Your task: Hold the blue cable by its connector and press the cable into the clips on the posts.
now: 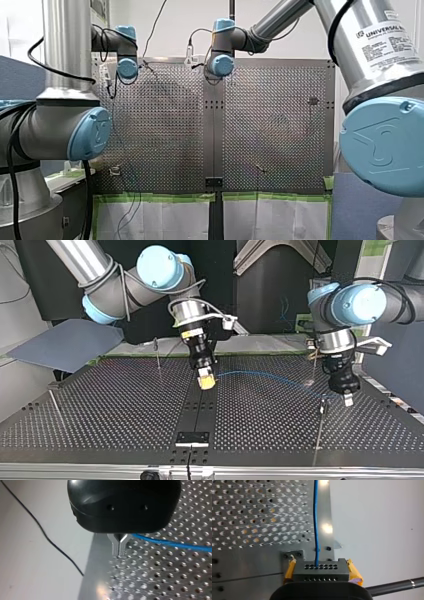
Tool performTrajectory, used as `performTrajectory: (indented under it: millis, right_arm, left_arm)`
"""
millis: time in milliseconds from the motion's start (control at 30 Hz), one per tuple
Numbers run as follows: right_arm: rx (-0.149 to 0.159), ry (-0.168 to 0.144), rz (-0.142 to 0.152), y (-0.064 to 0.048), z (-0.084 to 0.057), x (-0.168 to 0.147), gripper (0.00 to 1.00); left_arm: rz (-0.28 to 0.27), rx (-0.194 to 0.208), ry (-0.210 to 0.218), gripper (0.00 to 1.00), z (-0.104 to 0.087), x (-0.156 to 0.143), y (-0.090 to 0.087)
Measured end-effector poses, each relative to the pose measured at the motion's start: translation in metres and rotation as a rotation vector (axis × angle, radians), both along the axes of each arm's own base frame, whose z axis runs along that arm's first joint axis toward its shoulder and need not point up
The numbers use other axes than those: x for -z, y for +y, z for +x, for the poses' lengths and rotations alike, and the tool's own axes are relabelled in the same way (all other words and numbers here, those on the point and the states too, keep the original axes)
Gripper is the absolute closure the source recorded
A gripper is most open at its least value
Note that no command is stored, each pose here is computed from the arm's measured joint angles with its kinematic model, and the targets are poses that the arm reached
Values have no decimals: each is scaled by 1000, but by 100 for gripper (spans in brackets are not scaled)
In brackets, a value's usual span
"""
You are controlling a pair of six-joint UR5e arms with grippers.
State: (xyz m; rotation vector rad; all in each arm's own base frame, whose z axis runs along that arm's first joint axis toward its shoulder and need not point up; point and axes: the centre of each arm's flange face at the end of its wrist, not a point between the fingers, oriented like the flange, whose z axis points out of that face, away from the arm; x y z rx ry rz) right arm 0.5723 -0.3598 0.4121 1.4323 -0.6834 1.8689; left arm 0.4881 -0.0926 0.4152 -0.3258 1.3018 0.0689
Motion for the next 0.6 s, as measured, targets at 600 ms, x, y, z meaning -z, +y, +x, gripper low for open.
performTrajectory:
  millis: [600]
  right_arm:
    - [19, -3, -3, -17, -2, 2, 100]
  left_arm:
    - [-6, 20, -49, 100, 18, -16, 8]
